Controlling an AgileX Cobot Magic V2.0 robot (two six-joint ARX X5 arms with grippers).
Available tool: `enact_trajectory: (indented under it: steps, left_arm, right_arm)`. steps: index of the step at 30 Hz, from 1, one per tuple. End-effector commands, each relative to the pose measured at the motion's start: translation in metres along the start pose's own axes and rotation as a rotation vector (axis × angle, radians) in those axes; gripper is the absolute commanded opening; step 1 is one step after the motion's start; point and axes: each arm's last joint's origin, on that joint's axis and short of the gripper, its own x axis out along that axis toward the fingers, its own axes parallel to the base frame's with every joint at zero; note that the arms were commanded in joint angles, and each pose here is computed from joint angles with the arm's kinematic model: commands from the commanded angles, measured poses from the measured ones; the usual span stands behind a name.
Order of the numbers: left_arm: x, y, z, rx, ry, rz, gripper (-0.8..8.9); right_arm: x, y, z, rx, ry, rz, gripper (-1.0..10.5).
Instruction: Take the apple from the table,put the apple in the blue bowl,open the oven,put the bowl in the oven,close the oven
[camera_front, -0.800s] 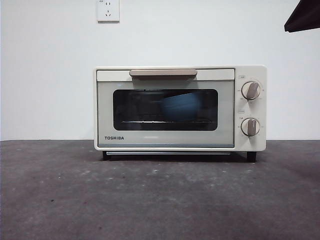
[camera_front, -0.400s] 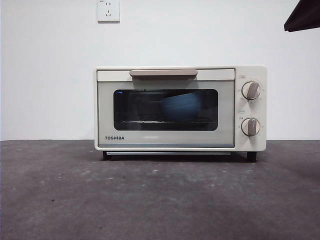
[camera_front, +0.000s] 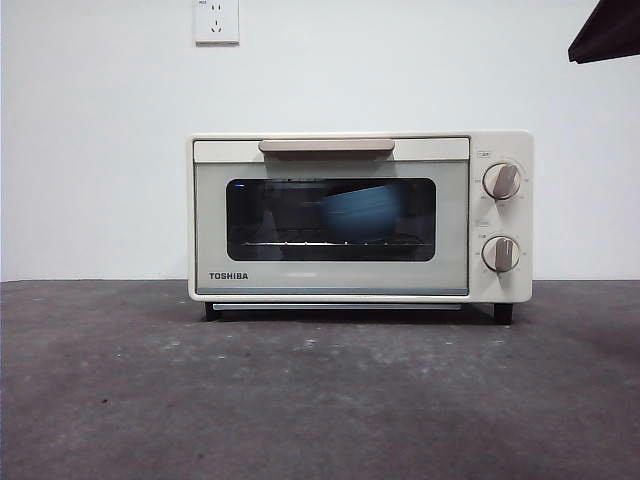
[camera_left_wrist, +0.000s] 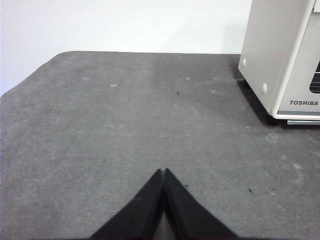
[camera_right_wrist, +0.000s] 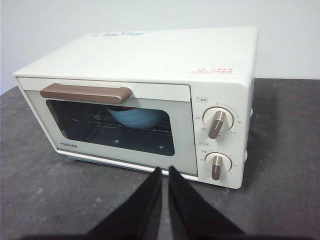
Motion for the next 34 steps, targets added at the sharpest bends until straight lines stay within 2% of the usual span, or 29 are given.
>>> enact_trajectory:
  steps: [1, 12, 16, 19, 21, 27, 34]
  left_arm:
    - [0.002, 0.0, -0.007, -0.005, 0.016, 0.002, 0.07]
    - [0.002, 0.0, -0.007, -0.005, 0.016, 0.002, 0.07]
    - [0.002, 0.0, -0.007, -0.005, 0.016, 0.002, 0.08]
    - [0.002, 0.0, -0.007, -0.005, 0.016, 0.002, 0.08]
    - [0.002, 0.0, -0.007, -0.005, 0.016, 0.002, 0.07]
    - [0.002, 0.0, -0.007, -0.005, 0.016, 0.002, 0.07]
    - [0.002, 0.0, -0.007, -0.005, 0.016, 0.002, 0.07]
  right_arm:
    - [0.0, 0.001, 0.003, -0.01, -0.015, 0.003, 0.1]
    - [0.0, 0.001, 0.003, -0.029, -0.015, 0.0, 0.1]
    - [-0.01, -0.009, 0.007, -0.064, -0.065, -0.107, 0.1]
    - [-0.02, -0.021, 0.002, -0.075, -0.101, -0.141, 0.1]
    - [-0.027, -0.03, -0.007, -0.068, -0.119, -0.16, 0.1]
    - [-0.043, -0.056, -0.048, -0.065, -0.222, -0.329, 0.1]
    - [-0.045, -0.066, -0.081, -0.07, -0.283, -0.369, 0.1]
